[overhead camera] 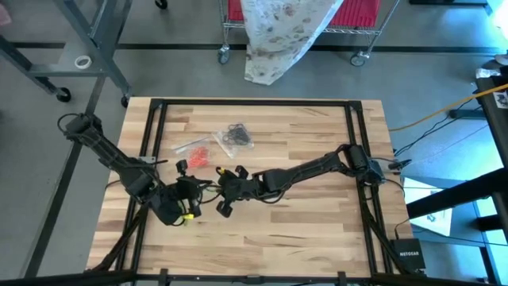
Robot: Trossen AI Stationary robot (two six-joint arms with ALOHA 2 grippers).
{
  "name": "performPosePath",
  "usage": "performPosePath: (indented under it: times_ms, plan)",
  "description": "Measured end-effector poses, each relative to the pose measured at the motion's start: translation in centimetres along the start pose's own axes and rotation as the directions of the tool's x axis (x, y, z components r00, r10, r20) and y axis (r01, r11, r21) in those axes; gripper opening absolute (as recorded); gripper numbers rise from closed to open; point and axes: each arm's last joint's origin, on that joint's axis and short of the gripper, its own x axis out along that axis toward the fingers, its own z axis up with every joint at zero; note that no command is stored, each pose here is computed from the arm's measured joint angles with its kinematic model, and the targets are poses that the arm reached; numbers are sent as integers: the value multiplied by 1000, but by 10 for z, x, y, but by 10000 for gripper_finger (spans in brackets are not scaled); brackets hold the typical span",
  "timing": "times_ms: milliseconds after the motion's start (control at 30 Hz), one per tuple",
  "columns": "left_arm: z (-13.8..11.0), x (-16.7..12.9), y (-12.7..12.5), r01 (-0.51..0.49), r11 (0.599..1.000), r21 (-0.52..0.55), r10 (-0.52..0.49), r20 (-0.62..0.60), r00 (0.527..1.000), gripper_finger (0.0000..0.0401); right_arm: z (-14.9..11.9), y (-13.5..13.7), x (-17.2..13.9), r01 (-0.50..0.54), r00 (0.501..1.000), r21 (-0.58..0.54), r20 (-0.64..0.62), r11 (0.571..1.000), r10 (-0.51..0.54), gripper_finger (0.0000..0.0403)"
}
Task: Sort rubber bands
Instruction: Put the green rubber band into the transparent zip bag
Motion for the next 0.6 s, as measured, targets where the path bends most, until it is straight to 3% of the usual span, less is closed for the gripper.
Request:
performPosePath:
  times_ms: [167, 300, 600]
  plan:
    - [-23, 8, -4, -46, 998, 38, 46, -10, 999, 1, 1, 0, 0, -3, 1000, 2, 1, 1000, 3, 0]
    - [-22, 7, -5, -45, 999, 21, 45, 6, 999, 1, 1, 0, 0, -3, 1000, 2, 1, 1000, 3, 0]
    - [-26, 6, -8, 98, 991, 90, -91, -81, 993, 5, 2, -2, 1, -6, 1000, 4, -3, 1000, 6, 0]
